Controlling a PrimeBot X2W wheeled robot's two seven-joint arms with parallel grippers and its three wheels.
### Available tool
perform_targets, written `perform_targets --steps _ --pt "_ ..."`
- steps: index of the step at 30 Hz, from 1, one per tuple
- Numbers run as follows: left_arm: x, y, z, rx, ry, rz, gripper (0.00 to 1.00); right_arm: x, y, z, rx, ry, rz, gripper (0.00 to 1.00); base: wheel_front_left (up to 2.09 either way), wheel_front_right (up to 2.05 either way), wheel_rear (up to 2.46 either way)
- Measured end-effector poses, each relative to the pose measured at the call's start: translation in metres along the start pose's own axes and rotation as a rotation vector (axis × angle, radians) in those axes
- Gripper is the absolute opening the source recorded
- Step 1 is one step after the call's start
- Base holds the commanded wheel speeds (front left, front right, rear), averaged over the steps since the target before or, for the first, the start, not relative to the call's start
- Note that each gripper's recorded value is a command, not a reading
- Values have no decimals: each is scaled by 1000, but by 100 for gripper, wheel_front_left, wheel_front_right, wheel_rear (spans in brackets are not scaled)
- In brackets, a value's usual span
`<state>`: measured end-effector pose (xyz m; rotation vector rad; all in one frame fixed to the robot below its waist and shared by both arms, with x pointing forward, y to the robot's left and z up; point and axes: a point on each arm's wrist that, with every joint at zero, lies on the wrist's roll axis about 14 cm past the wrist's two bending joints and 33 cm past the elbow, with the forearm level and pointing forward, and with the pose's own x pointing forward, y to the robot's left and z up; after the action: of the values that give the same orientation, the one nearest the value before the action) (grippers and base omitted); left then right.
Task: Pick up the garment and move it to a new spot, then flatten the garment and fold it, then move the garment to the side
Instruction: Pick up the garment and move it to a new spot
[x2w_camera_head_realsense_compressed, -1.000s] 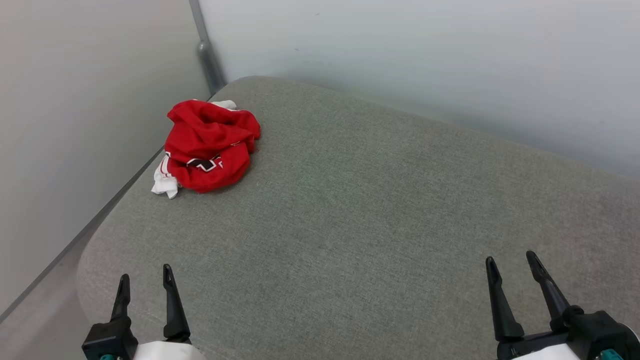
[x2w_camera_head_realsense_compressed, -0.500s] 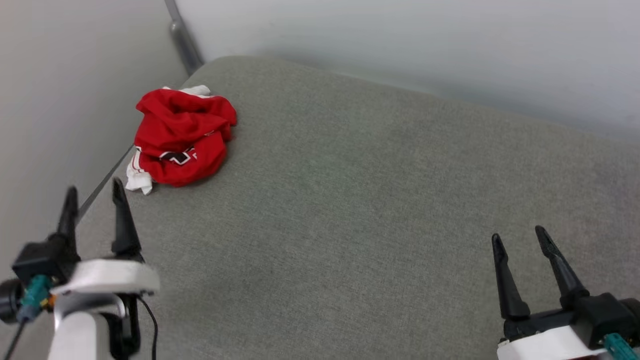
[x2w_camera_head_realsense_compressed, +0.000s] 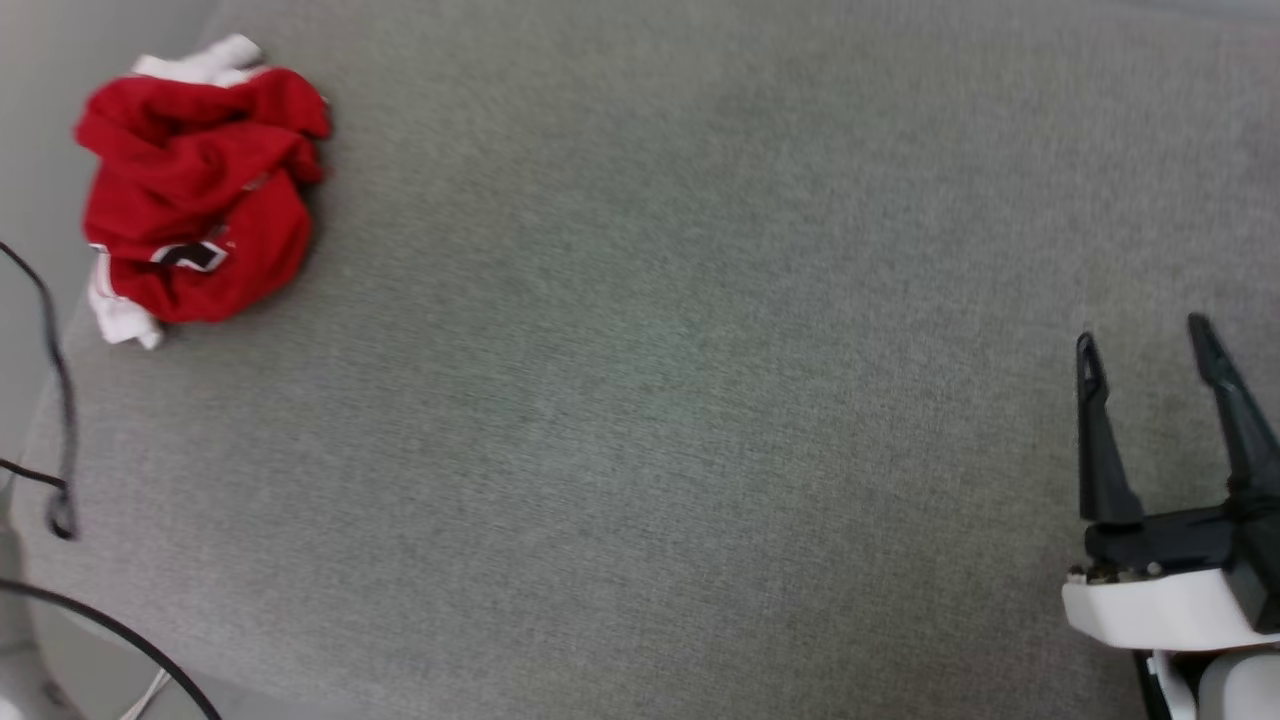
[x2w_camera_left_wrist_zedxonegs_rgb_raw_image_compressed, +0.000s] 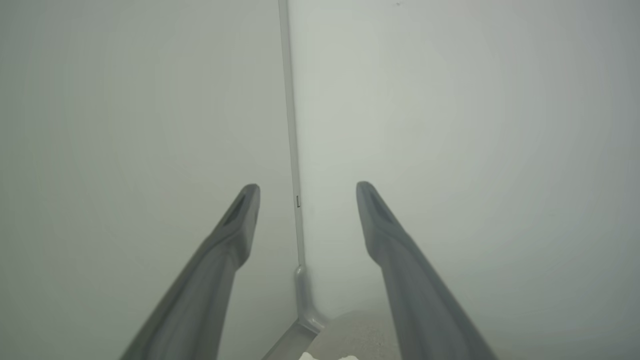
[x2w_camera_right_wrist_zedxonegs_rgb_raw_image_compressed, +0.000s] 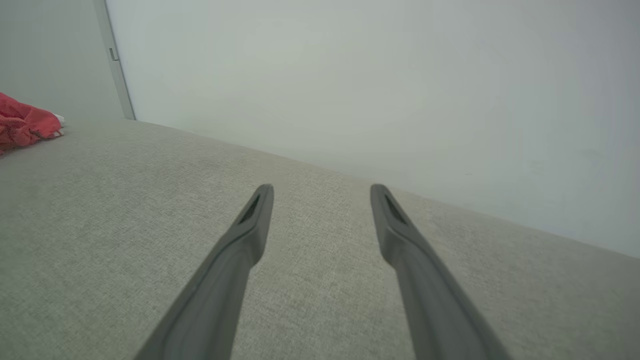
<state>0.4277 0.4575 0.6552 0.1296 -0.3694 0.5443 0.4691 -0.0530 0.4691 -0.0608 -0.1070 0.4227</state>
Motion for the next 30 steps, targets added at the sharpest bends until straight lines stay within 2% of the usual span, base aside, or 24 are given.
perform_targets --steps 6,13,21,30 --pt "44 -2 -32 49 116 -22 100 8 -17 -19 -20 10 -27 100 0 0 0" --pt "50 -20 -112 64 479 -84 100 11 -30 -31 -45 9 -44 100 0 0 0" --pt "-12 -32 -204 -4 1021 -142 100 15 -34 -40 -62 3 -37 100 0 0 0" --pt "-97 -44 -261 -75 1455 -185 100 14 -38 -54 -79 27 -36 100 0 0 0"
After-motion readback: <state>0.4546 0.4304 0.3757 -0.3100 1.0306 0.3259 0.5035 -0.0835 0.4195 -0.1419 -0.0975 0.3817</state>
